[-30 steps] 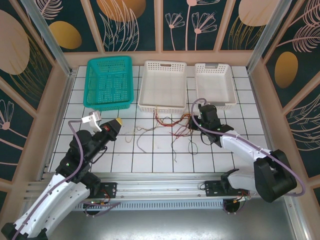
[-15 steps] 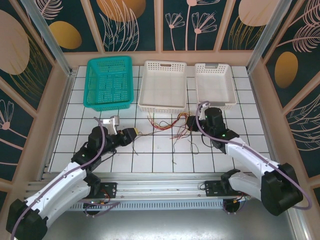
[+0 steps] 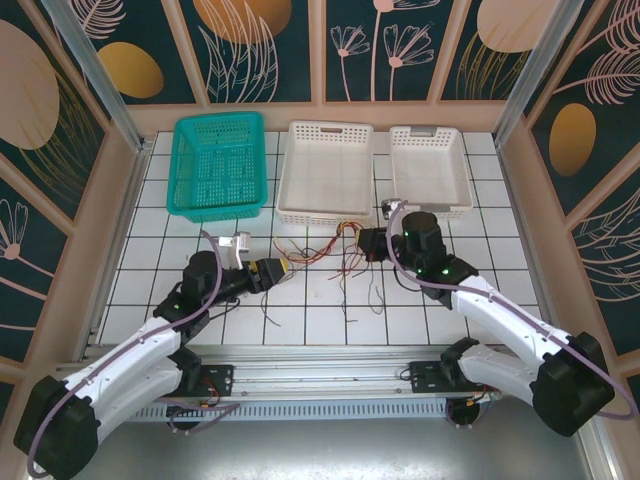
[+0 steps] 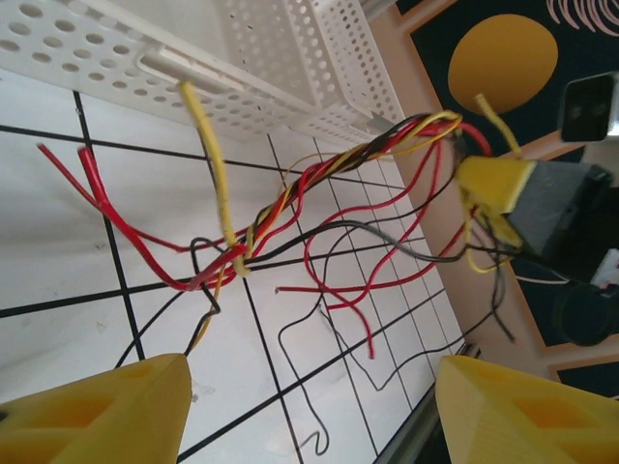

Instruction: Untangle the cables

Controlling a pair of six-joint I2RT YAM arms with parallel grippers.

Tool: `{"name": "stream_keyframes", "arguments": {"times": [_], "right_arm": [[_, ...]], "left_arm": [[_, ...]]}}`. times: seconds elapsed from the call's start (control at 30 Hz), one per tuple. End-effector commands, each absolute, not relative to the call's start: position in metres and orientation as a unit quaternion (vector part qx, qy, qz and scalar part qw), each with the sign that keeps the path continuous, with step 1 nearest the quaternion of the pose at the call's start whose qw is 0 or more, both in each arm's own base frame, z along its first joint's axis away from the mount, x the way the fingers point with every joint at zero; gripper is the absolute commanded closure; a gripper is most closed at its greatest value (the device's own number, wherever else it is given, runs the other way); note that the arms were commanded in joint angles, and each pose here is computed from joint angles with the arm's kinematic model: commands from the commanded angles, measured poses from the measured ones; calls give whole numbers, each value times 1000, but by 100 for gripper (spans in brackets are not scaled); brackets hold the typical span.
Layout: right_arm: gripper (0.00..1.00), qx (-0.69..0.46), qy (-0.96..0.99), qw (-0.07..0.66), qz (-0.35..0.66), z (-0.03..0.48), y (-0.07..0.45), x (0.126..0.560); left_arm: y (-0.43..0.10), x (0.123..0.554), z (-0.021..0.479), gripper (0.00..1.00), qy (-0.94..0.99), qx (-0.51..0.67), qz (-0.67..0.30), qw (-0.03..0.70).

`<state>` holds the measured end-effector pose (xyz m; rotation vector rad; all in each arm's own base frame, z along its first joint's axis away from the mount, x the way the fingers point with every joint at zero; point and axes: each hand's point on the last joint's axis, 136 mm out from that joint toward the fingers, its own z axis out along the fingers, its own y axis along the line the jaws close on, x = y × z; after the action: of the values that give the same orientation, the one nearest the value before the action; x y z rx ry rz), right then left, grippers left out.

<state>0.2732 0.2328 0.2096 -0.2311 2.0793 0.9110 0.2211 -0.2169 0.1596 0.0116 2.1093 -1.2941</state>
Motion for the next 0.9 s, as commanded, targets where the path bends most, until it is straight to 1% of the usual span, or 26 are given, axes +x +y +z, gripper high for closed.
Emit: {"name": "stream_keyframes", "arguments": {"times": [0.0,0.2,0.4,0.63,0.77,0.87], "right_arm": [[100,-89,810,453,362,243,237,281],[100,-104,798,467,368,269,249,280],[100,-132,794,462,372,273,267,269],[100,-142,795,458,370,272,271,262],[100,-144,794,460,371,274,269,259],[100,-145,792,461,374,276,269,257]], "left_arm": [[-221,218,162,34,796,17,-509,327],[-219,217,154,37,803,14,-500,323],[-214,225,149,38,814,1,-475,333],[-204,240,160,48,819,-15,-442,367],[-200,239,175,46,801,-17,-451,393],[-197,238,174,46,800,-19,-449,398]]}}
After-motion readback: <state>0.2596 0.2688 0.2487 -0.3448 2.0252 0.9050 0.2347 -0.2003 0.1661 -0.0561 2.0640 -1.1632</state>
